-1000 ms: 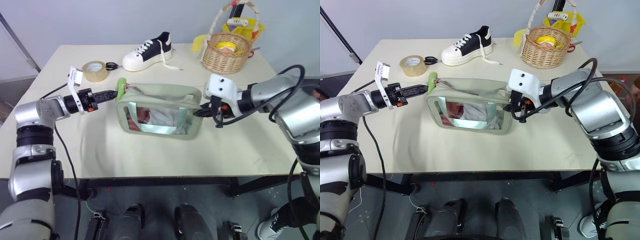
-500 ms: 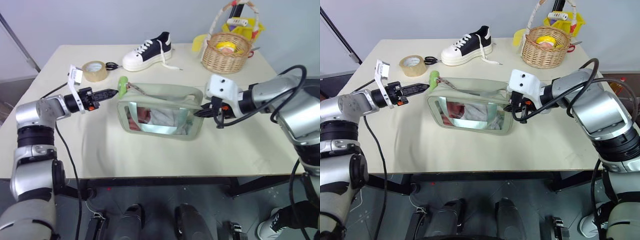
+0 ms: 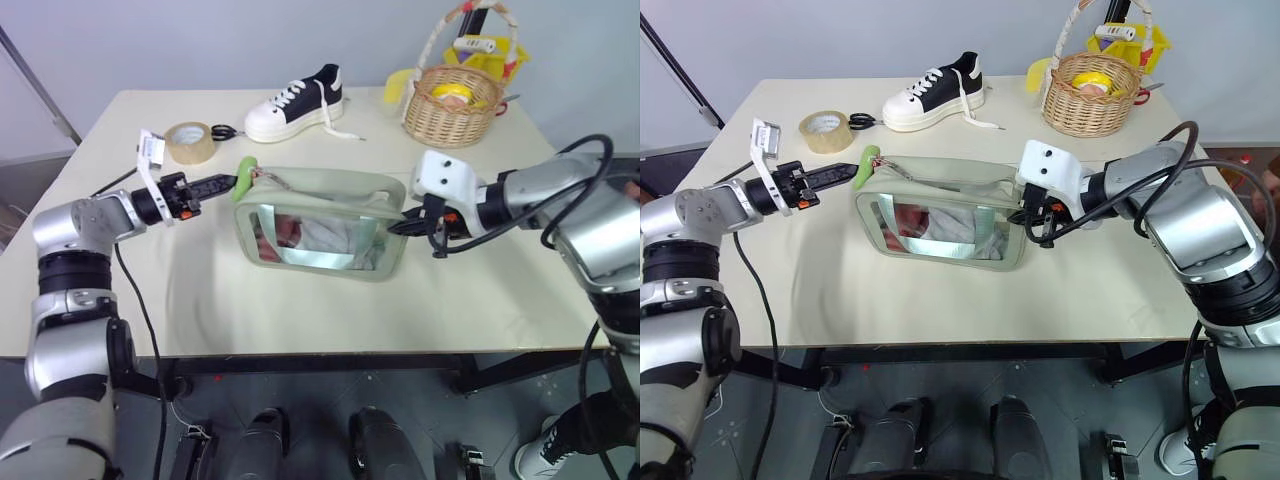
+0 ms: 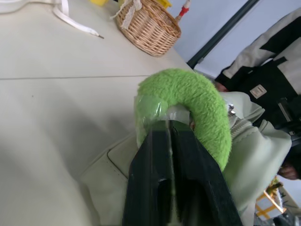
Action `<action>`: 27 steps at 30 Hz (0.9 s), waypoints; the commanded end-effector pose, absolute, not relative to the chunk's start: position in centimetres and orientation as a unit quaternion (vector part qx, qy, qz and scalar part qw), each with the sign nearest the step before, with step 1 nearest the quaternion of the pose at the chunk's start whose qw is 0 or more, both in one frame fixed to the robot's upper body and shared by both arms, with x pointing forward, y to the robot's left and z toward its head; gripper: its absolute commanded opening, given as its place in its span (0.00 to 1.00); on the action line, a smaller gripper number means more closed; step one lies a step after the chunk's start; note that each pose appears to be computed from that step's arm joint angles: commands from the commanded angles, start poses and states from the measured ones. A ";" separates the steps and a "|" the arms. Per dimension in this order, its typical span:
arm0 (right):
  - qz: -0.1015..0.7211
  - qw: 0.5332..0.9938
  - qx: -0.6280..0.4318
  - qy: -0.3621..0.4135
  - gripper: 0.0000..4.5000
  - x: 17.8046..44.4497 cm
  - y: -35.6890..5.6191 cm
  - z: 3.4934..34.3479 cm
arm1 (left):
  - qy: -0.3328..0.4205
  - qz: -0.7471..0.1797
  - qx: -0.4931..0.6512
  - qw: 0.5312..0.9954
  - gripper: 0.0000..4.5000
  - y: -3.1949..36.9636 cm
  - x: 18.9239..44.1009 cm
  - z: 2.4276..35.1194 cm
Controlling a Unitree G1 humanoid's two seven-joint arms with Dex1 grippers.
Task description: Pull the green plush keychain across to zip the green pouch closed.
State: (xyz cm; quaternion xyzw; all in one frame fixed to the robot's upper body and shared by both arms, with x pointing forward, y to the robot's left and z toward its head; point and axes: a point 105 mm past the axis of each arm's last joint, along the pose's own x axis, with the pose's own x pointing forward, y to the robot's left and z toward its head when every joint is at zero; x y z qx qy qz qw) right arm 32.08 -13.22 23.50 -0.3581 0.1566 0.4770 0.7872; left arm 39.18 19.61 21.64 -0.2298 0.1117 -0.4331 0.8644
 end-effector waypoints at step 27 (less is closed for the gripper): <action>0.474 0.792 -0.362 0.129 0.00 31.5 -13.0 24.8 | 0.050 -0.481 -0.198 0.853 0.02 20.1 37.6 27.9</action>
